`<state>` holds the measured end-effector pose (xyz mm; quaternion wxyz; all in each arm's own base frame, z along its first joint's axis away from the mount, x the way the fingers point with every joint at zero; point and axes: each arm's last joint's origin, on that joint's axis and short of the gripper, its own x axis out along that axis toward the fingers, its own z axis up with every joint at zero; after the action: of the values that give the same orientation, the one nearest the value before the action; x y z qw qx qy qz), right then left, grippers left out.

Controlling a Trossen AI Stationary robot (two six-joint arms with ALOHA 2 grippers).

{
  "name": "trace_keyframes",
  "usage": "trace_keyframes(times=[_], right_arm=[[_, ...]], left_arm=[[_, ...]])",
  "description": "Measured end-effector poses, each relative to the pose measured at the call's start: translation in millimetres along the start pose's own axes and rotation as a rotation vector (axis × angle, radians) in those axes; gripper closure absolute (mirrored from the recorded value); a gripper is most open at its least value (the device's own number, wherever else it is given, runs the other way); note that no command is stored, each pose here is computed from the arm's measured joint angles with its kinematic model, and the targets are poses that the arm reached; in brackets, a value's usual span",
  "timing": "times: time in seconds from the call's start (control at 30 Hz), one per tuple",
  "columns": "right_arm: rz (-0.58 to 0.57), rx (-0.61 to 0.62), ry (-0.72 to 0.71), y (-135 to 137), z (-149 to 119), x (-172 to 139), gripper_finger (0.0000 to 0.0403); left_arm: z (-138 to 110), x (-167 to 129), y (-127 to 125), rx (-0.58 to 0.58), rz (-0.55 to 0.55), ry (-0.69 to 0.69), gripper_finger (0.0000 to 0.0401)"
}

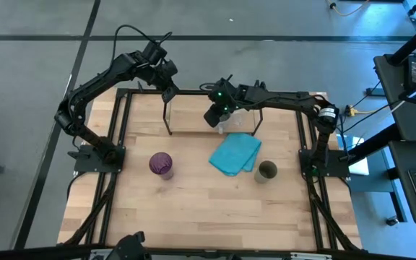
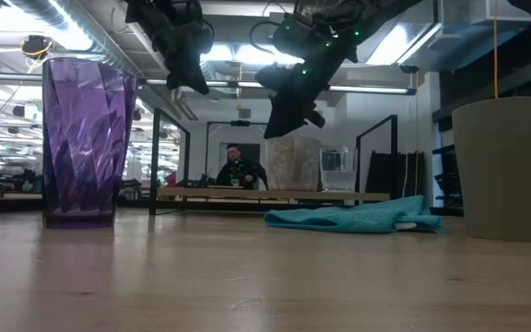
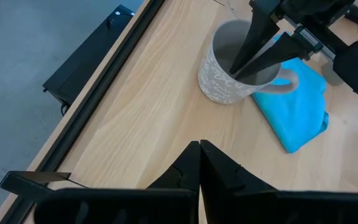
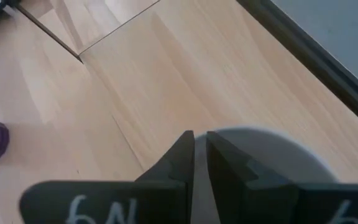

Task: Stack small to large cups/mugs on shelf
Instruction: Put the gray mug on the shelf

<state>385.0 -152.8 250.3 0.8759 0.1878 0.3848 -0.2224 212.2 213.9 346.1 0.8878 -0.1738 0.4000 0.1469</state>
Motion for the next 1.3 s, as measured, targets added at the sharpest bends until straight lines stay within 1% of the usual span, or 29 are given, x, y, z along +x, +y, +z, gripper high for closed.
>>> trace_keyframes(times=[0.17,0.3,0.37,0.53,0.67,0.8,0.97,1.0,1.1,1.17,1.3], right_arm=[[-0.001,-0.02,-0.004,0.0,0.3,0.0,0.0357],[0.007,-0.032,-0.047,1.0,4.5,-0.2,0.0357],[0.006,-0.035,-0.043,1.1,4.2,-0.2,0.0357],[-0.059,-0.09,-0.041,-1.0,3.3,-0.2,0.0357],[-0.058,-0.114,-0.088,-0.2,8.0,-0.7,0.0357],[-0.072,-0.088,-0.041,-3.0,10.9,-6.9,0.0357],[-0.113,-0.047,0.07,-14.2,11.3,-16.8,0.0357],[-0.111,-0.044,0.078,-15.2,11.9,-18.0,0.0357],[-0.045,-0.012,0.11,-15.6,10.1,-18.0,0.0357],[-0.023,0.007,0.123,-15.1,8.2,-15.0,0.0357],[-0.028,0.037,0.135,-16.5,4.6,-11.2,0.0357]], left_arm=[[0.0,0.0,0.0,-0.001,0.0,0.0,0.0401],[0.0,0.0,0.0,-0.001,0.0,0.0,0.0401],[0.0,0.0,0.0,-0.001,0.0,0.0,0.0401],[0.0,0.0,0.0,0.003,0.001,0.0,0.0401],[0.0,0.0,0.4,0.014,0.012,0.002,0.0401],[0.0,0.0,0.4,0.024,0.012,0.002,0.0401],[-0.1,-0.7,2.6,0.028,0.018,-0.001,0.0401],[0.1,-1.1,3.5,0.03,0.02,-0.005,0.0401],[0.8,-2.4,7.0,0.033,0.031,-0.02,0.0401],[0.9,-3.7,10.1,0.029,0.04,-0.029,0.0401],[-0.1,-6.1,15.6,0.015,0.053,-0.035,0.0401]])
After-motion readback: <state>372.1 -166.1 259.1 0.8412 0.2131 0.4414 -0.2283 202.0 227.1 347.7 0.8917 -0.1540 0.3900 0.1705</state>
